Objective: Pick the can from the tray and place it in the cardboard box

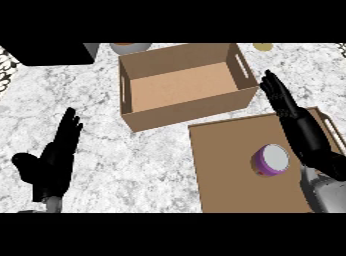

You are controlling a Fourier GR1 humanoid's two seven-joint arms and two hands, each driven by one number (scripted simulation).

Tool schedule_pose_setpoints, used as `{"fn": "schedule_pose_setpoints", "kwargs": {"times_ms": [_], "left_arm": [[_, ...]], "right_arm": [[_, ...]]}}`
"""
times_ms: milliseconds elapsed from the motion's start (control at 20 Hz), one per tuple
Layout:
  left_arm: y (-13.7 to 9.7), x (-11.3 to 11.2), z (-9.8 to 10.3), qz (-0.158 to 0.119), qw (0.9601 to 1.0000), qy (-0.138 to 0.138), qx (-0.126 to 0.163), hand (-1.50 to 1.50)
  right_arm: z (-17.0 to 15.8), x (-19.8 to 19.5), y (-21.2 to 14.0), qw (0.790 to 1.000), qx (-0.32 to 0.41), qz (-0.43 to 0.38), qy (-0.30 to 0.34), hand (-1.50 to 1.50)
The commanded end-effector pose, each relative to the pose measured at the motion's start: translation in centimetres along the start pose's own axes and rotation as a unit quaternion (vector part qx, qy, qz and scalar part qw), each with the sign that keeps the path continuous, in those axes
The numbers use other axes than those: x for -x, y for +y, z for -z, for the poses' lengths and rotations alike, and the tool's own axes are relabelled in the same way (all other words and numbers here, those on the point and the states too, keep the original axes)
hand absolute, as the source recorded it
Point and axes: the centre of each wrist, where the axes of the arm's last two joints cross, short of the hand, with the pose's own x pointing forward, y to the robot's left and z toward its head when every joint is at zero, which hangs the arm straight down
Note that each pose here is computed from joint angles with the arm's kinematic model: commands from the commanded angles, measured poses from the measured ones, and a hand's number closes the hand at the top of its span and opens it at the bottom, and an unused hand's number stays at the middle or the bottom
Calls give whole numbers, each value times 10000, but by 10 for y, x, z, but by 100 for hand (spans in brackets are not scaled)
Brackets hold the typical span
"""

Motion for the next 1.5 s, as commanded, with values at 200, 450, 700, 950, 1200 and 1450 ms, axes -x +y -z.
{"fn": "schedule_pose_setpoints", "kwargs": {"times_ms": [200,450,700,950,1200,1450], "left_arm": [[99,2,16,2102,9727,-149,-969,0],[112,6,23,2346,9674,111,-943,0],[117,20,26,2367,9680,120,-821,0],[131,3,52,2414,9676,115,-731,0],[119,5,48,2450,9665,-12,-770,0],[105,10,52,2387,9684,-17,-716,0]], "right_arm": [[-61,20,-34,9744,1893,522,1097,-150],[-121,40,-54,9326,556,-2807,2199,-150],[-179,51,-21,9730,1822,-915,1083,-150],[-167,34,-79,9669,1359,-1942,946,-150],[-170,1,-105,9282,134,-3147,1983,-150],[-122,-15,-100,9029,-603,-3374,2596,-150]]}}
